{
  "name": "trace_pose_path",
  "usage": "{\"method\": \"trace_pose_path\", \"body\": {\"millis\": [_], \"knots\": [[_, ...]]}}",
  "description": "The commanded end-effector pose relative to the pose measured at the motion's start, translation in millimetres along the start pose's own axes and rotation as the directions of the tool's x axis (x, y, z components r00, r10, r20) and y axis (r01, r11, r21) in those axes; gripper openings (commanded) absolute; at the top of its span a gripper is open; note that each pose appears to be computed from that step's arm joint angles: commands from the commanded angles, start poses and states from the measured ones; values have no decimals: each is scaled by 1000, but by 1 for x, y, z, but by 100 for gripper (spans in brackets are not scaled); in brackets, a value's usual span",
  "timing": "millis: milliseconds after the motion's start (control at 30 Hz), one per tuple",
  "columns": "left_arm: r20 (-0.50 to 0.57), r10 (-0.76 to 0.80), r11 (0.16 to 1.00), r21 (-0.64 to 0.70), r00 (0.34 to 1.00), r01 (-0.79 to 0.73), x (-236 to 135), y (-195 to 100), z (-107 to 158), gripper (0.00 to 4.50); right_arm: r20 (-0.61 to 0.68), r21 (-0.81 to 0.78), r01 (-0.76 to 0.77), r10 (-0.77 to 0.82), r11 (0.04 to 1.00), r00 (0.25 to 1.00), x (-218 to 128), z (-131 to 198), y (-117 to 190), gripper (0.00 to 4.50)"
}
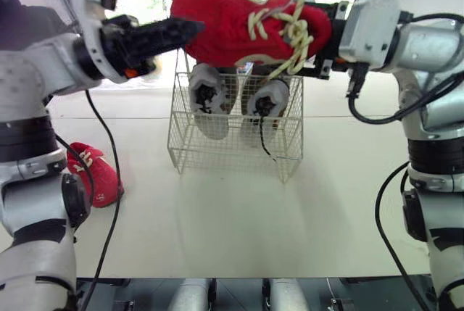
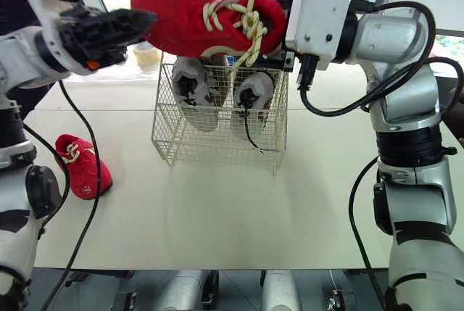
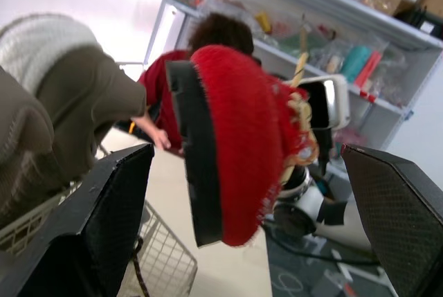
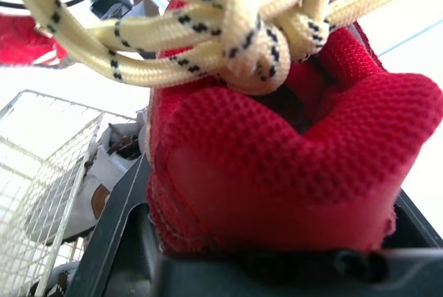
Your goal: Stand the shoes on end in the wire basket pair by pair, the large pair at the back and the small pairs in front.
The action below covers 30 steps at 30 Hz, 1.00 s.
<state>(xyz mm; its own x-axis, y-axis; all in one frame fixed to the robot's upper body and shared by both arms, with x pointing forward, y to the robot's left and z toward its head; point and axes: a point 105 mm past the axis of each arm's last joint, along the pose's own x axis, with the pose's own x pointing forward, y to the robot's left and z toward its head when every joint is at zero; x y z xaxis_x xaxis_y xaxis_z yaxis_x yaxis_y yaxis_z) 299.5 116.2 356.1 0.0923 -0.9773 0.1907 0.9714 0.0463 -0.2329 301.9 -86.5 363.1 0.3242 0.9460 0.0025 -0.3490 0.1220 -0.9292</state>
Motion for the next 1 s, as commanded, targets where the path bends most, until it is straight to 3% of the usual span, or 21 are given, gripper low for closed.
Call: {"method": "trace_pose_path", "body": {"millis": [33, 133, 267, 333, 367, 400, 467, 500, 567, 633, 700, 767, 833, 1000], "knots": [[-23, -48, 998, 38, 999, 49, 3, -6, 1, 396, 25, -75, 0, 2, 997, 1000, 2, 13, 3, 227], [-27, -67, 997, 32, 997, 68, 4, -7, 0, 275, 19, -75, 3, -1, 997, 1000, 1, 13, 5, 227], [-17, -64, 998, 24, 998, 65, 3, -5, 0, 77, 31, -33, 14, -13, 999, 999, -2, 15, 7, 227], [-33, -47, 998, 36, 998, 48, 3, -3, -4, 21, 30, -8, 25, -25, 1000, 999, -3, 15, 7, 227], [-31, -44, 998, 43, 999, 45, 3, -3, -5, 21, 29, 24, 41, -42, 999, 999, -6, 13, 6, 227], [-20, -43, 998, 50, 999, 44, 2, -3, -3, 20, 25, 64, 62, -64, 996, 998, -9, 11, 4, 328], [8, -40, 997, 63, 999, 39, -1, -4, 0, 20, 15, 150, 107, -111, 983, 994, -15, 6, 0, 409], [54, -32, 996, 86, 998, 27, -5, -6, 6, 20, 6, 259, 200, -209, 945, 978, -26, 0, -8, 442], [141, -12, 992, 124, 990, -5, -10, -7, 16, 20, -25, 439, 339, -366, 832, 930, -45, -12, -16, 442], [326, -7, 986, 162, 945, -48, -15, -9, 32, 20, -42, 684, 452, -588, 573, 808, -65, -22, -21, 442], [468, 25, 976, 179, 884, -123, -13, -7, 44, 20, -22, 880, 367, -746, 301, 665, -68, -22, -18, 442], [567, 30, 967, 192, 823, -168, -2, -9, 52, 20, -17, 973, 199, -823, 116, 567, -50, -18, -10, 442], [624, 13, 963, 202, 782, -176, 4, -14, 55, 20, -9, 995, 91, -843, 48, 538, -33, -9, -8, 442], [696, -6, 984, 134, 718, -121, 18, -16, 54, 20, 69, 998, -41, -833, 55, 549, 7, 16, -13, 442]]}}
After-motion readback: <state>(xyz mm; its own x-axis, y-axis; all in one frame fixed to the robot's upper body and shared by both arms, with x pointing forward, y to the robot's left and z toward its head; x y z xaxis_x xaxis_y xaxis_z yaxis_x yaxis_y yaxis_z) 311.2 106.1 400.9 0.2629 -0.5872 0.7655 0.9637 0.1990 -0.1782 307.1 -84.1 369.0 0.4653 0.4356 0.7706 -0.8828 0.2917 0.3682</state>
